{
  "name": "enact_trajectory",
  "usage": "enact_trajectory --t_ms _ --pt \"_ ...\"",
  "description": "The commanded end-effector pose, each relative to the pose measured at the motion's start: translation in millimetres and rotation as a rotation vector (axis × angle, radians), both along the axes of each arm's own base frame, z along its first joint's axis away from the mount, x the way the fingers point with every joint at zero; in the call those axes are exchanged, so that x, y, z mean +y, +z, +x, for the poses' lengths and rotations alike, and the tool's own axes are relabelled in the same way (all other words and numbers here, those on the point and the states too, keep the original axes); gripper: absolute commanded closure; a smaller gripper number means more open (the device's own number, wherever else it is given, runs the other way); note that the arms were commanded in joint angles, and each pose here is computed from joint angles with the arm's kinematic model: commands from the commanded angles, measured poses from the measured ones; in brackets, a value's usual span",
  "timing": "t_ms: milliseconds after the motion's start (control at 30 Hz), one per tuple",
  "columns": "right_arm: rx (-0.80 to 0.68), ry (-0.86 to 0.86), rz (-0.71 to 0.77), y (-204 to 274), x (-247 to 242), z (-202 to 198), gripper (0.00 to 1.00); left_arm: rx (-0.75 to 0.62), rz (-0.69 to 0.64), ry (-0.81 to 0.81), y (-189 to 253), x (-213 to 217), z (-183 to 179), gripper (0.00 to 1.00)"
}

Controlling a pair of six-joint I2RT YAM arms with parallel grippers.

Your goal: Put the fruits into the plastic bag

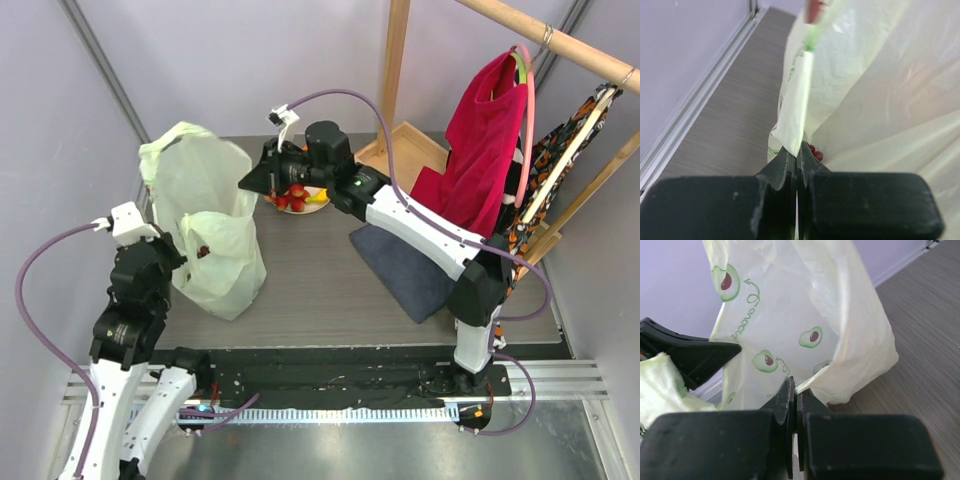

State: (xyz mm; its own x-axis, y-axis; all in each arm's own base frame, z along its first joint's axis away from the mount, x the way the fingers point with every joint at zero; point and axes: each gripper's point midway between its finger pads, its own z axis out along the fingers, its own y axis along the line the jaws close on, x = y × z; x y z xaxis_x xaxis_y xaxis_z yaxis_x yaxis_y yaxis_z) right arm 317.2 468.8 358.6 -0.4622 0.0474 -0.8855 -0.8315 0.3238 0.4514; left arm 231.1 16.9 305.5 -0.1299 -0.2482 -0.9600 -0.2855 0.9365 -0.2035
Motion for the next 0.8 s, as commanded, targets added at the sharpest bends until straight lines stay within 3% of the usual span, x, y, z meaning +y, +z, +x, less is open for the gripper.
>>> enact_trajectory --t_ms 0,167,333,567,667,767 --pt "0.002 0.037 0.053 3 17 2 0.99 0.043 0.035 0.045 -22 6 13 1.0" --pt "0.042 0.057 0.026 -19 23 2 0.99 0.064 0.041 0.039 -30 5 15 1.0" --pt "0.001 0.051 0.044 -3 18 0 0.94 0.026 0.041 0.074 -24 12 8 1.0" --pt "-0.042 0.042 0.048 10 5 -4 0.39 -0.004 0.078 0.12 -16 24 0 1.0" --pt "-0.066 0.013 0.044 16 -9 -2 0.27 0.008 0.091 0.124 -18 25 0 1.0" --pt "-0.082 -0.041 0.034 16 -31 3 0.25 0.004 0.094 0.131 -17 27 -1 1.0"
